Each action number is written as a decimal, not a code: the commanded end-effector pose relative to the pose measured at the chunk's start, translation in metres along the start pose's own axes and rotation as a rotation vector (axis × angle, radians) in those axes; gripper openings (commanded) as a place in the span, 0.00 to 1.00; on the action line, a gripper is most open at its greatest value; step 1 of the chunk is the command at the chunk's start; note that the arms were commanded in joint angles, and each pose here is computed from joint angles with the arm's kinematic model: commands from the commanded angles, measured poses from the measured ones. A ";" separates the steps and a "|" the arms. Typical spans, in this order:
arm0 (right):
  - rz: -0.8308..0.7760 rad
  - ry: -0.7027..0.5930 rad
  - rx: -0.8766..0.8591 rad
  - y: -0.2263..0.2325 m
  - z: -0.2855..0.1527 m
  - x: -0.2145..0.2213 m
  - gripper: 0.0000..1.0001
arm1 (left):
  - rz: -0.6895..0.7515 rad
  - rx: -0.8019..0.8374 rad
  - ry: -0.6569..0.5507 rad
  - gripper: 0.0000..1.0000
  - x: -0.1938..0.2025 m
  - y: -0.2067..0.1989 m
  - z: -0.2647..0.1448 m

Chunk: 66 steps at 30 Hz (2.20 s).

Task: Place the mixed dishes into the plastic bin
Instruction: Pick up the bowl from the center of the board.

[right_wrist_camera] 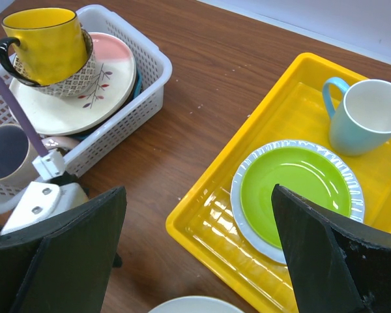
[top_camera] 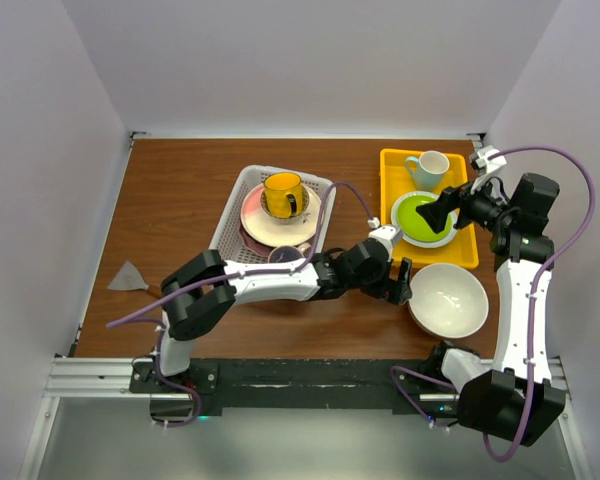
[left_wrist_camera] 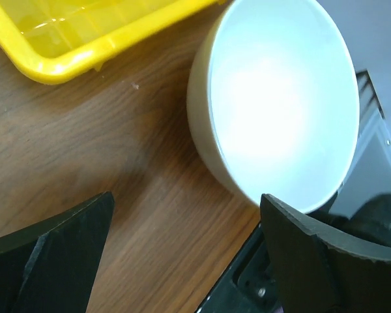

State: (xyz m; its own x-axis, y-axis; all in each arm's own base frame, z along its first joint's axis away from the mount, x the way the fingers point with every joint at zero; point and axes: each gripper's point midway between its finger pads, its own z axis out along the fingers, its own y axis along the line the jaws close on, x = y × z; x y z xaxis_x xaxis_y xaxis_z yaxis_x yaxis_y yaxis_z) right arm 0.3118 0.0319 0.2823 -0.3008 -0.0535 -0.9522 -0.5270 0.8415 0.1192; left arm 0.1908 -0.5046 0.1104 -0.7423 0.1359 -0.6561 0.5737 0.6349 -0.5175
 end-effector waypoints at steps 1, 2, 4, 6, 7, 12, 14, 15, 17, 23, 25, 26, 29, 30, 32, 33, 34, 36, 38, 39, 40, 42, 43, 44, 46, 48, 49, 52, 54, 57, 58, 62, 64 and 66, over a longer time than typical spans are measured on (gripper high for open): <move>-0.026 -0.019 -0.025 0.002 0.000 -0.004 0.97 | -0.088 -0.151 -0.022 1.00 -0.012 0.002 0.012; -0.026 -0.019 -0.026 0.002 0.000 -0.005 0.97 | -0.104 -0.197 -0.040 1.00 -0.014 0.008 0.015; -0.024 -0.018 -0.026 0.002 0.000 -0.004 0.97 | -0.095 -0.236 -0.039 1.00 -0.011 0.006 0.020; -0.027 -0.021 -0.027 0.003 0.000 -0.005 0.97 | -0.090 -0.251 -0.054 0.98 -0.009 0.002 0.023; -0.023 -0.018 -0.028 0.003 0.000 -0.004 0.97 | -0.086 -0.249 -0.065 0.97 -0.012 -0.003 0.023; -0.027 -0.021 -0.029 0.003 0.000 -0.005 0.97 | -0.048 -0.331 -0.057 0.87 -0.007 -0.001 0.037; -0.026 -0.020 -0.029 0.003 0.000 -0.005 0.97 | -0.027 -0.359 -0.051 0.80 -0.001 0.004 0.045; -0.026 -0.020 -0.029 0.003 0.000 -0.005 0.97 | -0.020 -0.362 -0.055 0.76 -0.004 0.000 0.046; -0.026 -0.020 -0.029 0.003 0.000 -0.005 0.97 | 0.002 -0.382 -0.056 0.67 -0.001 0.000 0.053; -0.027 -0.020 -0.031 0.004 -0.001 -0.005 0.97 | 0.063 -0.438 -0.056 0.27 0.008 0.005 0.052; -0.029 -0.021 -0.032 0.004 -0.001 -0.005 0.97 | 0.066 -0.436 -0.080 0.18 0.000 0.002 0.044; -0.026 -0.019 -0.031 0.004 0.000 -0.005 0.97 | 0.072 -0.439 -0.084 0.14 0.001 0.005 0.042; -0.026 -0.019 -0.031 0.004 0.000 -0.005 0.97 | 0.085 -0.424 -0.120 0.00 -0.006 0.004 0.026; -0.026 -0.018 -0.030 0.003 0.000 -0.005 0.97 | 0.093 -0.418 -0.128 0.00 -0.008 0.004 0.022; -0.025 -0.018 -0.033 0.004 0.000 -0.005 0.97 | 0.095 -0.390 -0.152 0.00 -0.011 0.003 0.009; -0.025 -0.018 -0.033 0.004 0.000 -0.004 0.97 | 0.110 -0.377 -0.152 0.00 -0.011 0.003 0.004; -0.025 -0.018 -0.031 0.004 0.000 -0.005 0.97 | 0.108 -0.354 -0.172 0.00 -0.019 -0.003 -0.007; -0.025 -0.018 -0.031 0.004 0.000 -0.005 0.97 | 0.133 -0.337 -0.167 0.00 -0.014 0.001 -0.015; -0.024 -0.017 -0.033 0.004 0.000 -0.004 0.97 | 0.141 -0.313 -0.182 0.00 -0.015 0.002 -0.029; -0.026 -0.019 -0.031 0.004 0.000 -0.005 0.97 | 0.158 -0.297 -0.187 0.00 -0.016 0.000 -0.035; -0.026 -0.019 -0.031 0.004 0.000 -0.005 0.97 | 0.157 -0.281 -0.206 0.00 -0.022 -0.003 -0.044; -0.025 -0.018 -0.033 0.004 0.000 -0.004 0.97 | 0.177 -0.276 -0.214 0.00 -0.023 0.000 -0.056; -0.026 -0.019 -0.031 0.004 0.000 -0.004 0.97 | 0.187 -0.279 -0.211 0.00 -0.020 0.003 -0.059; -0.026 -0.019 -0.031 0.004 -0.001 -0.005 0.97 | 0.195 -0.270 -0.215 0.00 -0.021 0.003 -0.062; -0.025 -0.018 -0.030 0.003 0.000 -0.004 0.97 | 0.226 -0.257 -0.220 0.00 -0.021 0.005 -0.072; -0.027 -0.020 -0.029 0.004 -0.001 -0.005 0.97 | 0.252 -0.223 -0.247 0.00 -0.028 -0.001 -0.082; -0.026 -0.019 -0.029 0.003 0.000 -0.005 0.97 | 0.259 -0.228 -0.243 0.00 -0.025 0.003 -0.085; -0.028 -0.021 -0.029 0.003 0.000 -0.005 0.97 | 0.296 -0.193 -0.263 0.00 -0.029 -0.001 -0.098; -0.027 -0.020 -0.029 0.003 0.000 -0.005 0.97 | 0.329 -0.164 -0.281 0.00 -0.034 -0.006 -0.109; -0.030 -0.022 -0.029 0.004 -0.001 -0.006 0.97 | 0.371 -0.117 -0.323 0.00 -0.044 -0.014 -0.124; -0.028 -0.021 -0.029 0.003 0.000 -0.005 0.97 | 0.381 -0.113 -0.328 0.00 -0.044 -0.014 -0.127; -0.027 -0.020 -0.031 0.004 0.000 -0.005 0.97 | 0.445 -0.085 -0.363 0.00 -0.056 -0.021 -0.144; -0.027 -0.020 -0.029 0.003 0.000 -0.005 0.97 | 0.462 -0.072 -0.385 0.00 -0.062 -0.025 -0.154; -0.027 -0.021 -0.029 0.004 -0.001 -0.005 0.97 | 0.492 -0.068 -0.402 0.00 -0.068 -0.027 -0.162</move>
State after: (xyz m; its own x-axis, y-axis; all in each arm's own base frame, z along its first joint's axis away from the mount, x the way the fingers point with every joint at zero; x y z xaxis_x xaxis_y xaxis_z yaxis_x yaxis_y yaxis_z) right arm 0.3103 0.0350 0.2835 -0.2938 -0.0555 -0.9542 -0.5457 0.8294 0.1198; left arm 0.1623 -0.3759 0.1340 -0.3379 0.4798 -0.8097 0.7569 0.6498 0.0692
